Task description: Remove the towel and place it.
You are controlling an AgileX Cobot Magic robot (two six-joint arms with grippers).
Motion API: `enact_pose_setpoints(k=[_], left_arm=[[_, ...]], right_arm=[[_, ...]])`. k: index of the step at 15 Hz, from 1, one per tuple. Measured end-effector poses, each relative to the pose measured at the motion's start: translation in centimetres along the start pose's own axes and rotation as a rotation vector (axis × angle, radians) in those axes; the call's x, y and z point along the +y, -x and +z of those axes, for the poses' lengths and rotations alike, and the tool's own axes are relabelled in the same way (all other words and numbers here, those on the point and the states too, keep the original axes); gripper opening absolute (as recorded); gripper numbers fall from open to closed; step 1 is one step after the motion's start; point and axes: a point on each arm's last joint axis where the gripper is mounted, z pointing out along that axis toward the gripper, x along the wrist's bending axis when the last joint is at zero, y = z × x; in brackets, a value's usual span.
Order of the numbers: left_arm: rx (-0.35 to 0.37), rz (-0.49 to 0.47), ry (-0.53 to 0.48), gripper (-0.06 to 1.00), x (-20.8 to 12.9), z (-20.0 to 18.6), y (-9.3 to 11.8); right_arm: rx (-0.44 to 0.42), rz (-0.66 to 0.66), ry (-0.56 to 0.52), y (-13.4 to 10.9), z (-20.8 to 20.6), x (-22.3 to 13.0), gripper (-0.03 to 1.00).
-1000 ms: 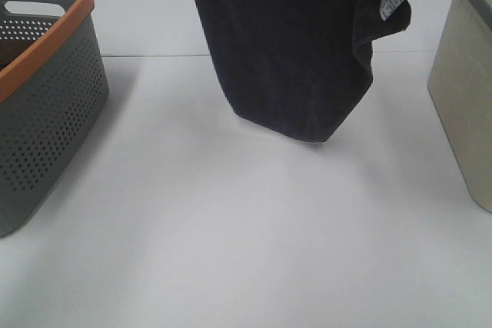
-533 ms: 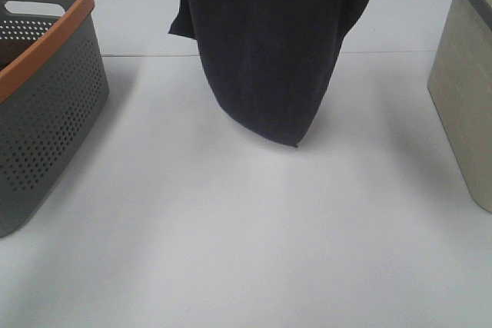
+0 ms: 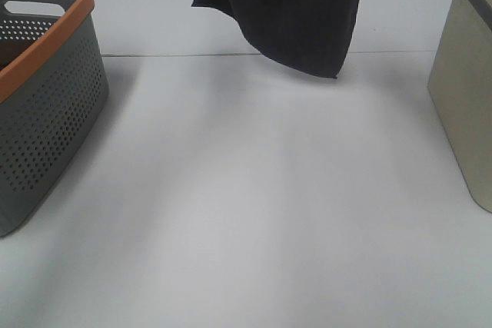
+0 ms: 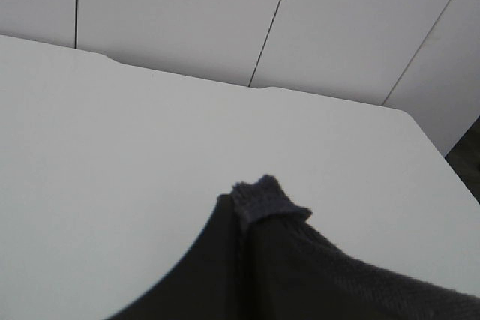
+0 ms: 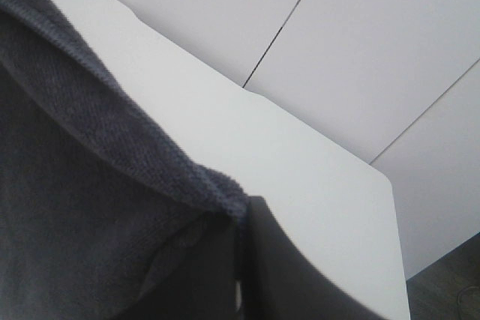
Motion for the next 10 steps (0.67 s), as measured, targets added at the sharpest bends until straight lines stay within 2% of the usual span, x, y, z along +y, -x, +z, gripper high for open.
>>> enact_pose_setpoints(k=[2, 4, 6, 8, 10], left_arm=[[-0.01, 0.012, 0.005, 0.0, -2.4, 1.9, -0.3], [0.021, 0.024, -0.048, 0.0, -5.2, 3.5, -1.1], [0.062, 0.035, -0.106, 0.0, -6.7, 4.1, -1.7], [0.088, 0.057, -0.199, 0.0, -7.9, 4.1, -2.0], [0.092, 0.093, -0.335, 0.0, -9.2, 3.7, -1.8]], right_arm=[[-0.008, 0.042, -0.014, 0.5, 2.9, -1.1, 0.0], [0.003, 0.111, -0.096, -0.3, 5.0, -3.3, 0.0], [0.009, 0.167, -0.191, -1.2, 5.8, -5.3, 0.0], [-0.002, 0.25, -0.344, -1.9, 6.1, -7.6, 0.0], [0.02, 0.342, -0.492, -2.5, 5.7, -8.8, 0.0]])
